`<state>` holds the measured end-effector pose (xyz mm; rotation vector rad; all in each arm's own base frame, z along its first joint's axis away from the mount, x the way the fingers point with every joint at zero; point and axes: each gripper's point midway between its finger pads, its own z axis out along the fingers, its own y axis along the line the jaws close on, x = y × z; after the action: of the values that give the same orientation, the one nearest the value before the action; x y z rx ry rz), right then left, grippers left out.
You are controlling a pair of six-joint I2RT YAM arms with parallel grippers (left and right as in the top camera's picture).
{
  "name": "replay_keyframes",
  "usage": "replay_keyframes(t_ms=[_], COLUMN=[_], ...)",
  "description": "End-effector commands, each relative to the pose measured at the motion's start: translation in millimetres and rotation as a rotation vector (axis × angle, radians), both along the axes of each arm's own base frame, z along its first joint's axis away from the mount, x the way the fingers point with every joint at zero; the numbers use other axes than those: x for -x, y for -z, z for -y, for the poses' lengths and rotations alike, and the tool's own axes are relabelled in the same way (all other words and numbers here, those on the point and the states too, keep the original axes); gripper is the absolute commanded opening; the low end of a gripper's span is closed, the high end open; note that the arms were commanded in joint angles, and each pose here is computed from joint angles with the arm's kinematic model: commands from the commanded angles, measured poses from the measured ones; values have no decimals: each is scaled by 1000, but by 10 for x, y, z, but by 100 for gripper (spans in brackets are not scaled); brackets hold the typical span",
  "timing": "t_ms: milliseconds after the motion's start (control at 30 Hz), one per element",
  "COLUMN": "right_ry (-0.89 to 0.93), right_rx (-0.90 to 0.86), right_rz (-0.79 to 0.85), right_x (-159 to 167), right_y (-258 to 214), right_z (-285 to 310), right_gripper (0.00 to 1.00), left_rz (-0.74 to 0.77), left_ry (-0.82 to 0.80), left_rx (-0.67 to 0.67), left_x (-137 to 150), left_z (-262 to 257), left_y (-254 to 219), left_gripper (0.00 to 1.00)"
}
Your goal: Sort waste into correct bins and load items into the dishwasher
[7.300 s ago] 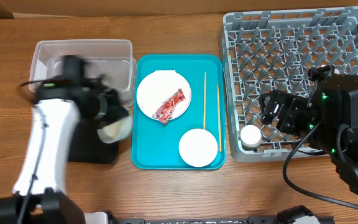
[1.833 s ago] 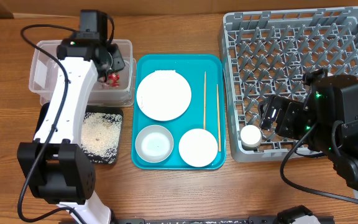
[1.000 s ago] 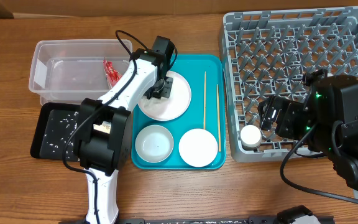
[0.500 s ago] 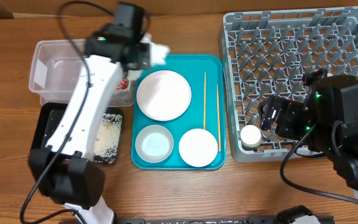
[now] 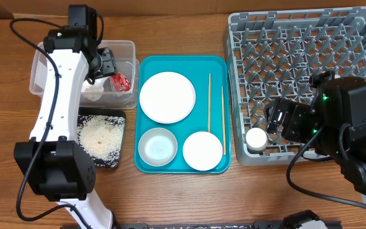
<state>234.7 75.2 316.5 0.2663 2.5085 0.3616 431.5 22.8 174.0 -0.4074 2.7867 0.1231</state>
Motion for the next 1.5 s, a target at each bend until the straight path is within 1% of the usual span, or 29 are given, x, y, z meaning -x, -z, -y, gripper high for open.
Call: replay_keyframes(t_ms=[0,100,167,333,600,733,767,800,833,867,967,1067,1133,1167,1467], right_ry=[-5,-5,-6,-6,-8,-8,-8,-9,-19,-42,-116,-189,-195,-195,-187], right_rx=[-3,-3,-5,-14,-21,-22,-23,-25,-36,-63,-119,-86,-77,-74,-47], right_rz=[9,9,16,48,81,83,85,88,89,87,54,21,-3,-12,-94], right_x=[1,9,26,74,65,62,59,54,47,41,49,20,-22,-39,-217], right_y=[-21,-23,-38,-110,-172,-175,-179,-184,-191,-201,-173,-73,-12,12,238], right_z=[-8,-6,0,16,14,13,11,6,-22,-85,-277,-393,-426,-433,-487], right_gripper=[100,100,100,100,100,100,100,100,100,100,96,96,97,100,100], left_rz=[130,199,244,318,409,460,469,475,480,482,498,500,500,500,499], left_ry=[53,105,132,178,120,106,106,106,106,107,107,107,107,107,107], left_rx=[18,12,17,32,73,87,88,89,90,91,93,93,93,93,92], left_x=[43,248,445,1121,2091,2417,2480,2534,2581,2628,2676,2680,2679,2679,2678], left_z=[142,264,359,506,386,335,325,318,310,304,297,297,297,297,296], left_y=[-620,-1020,-1265,-1752,-2135,-2237,-2251,-2261,-2266,-2268,-2291,-2293,-2293,-2293,-2292], left_gripper=[67,65,65,64,64,69,72,81,97,100,100,100,100,100,100])
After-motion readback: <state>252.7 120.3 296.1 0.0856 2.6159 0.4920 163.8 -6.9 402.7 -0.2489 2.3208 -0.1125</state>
